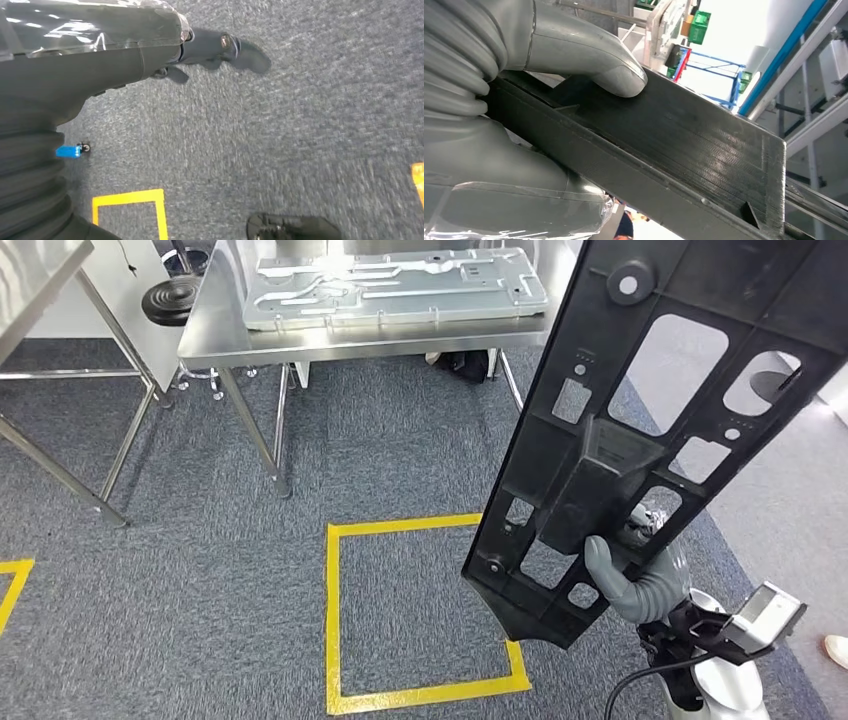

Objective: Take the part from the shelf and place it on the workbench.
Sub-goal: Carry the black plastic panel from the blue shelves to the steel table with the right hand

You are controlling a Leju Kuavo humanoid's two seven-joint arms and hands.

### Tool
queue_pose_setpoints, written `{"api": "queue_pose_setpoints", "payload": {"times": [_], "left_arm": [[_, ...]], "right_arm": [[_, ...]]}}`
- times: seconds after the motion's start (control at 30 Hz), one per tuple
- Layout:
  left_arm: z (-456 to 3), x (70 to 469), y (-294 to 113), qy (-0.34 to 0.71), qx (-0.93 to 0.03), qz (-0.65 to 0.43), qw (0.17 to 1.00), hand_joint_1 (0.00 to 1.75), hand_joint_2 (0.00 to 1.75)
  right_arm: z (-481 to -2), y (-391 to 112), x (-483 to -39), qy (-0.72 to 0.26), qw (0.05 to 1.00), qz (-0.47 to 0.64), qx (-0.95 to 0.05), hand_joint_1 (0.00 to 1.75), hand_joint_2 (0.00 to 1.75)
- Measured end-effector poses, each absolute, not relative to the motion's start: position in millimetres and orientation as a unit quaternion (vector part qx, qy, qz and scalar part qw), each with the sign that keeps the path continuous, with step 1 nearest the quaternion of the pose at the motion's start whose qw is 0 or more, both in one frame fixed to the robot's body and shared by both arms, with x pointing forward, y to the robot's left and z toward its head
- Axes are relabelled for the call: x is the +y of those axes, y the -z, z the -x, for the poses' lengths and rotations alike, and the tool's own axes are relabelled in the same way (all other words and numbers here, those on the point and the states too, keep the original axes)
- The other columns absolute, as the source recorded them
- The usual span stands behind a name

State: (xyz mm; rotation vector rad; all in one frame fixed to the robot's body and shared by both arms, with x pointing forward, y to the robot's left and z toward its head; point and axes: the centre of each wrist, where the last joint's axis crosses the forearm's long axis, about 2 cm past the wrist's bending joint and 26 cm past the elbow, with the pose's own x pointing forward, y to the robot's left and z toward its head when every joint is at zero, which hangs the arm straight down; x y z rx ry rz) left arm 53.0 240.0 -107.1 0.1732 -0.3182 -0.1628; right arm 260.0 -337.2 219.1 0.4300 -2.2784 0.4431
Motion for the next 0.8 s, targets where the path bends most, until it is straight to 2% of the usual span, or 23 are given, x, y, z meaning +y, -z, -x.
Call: {"api": "queue_pose_setpoints", "payload": {"times": [0.37,0.8], "left_arm": [[-52.7,239.8,107.1,0.080,-0.157,-0.086,0.981,0.00,1.75],[-52.7,239.3,107.1,0.075,-0.151,-0.087,0.982,0.00,1.75]], "right_arm": [[-266.9,-222.0,-338.8,-0.174,0.381,-0.166,-0.893,1.71,1.75],[-310.9,-254.8,-352.8,-0.189,0.376,-0.145,-0.895,1.71,1.75]]}}
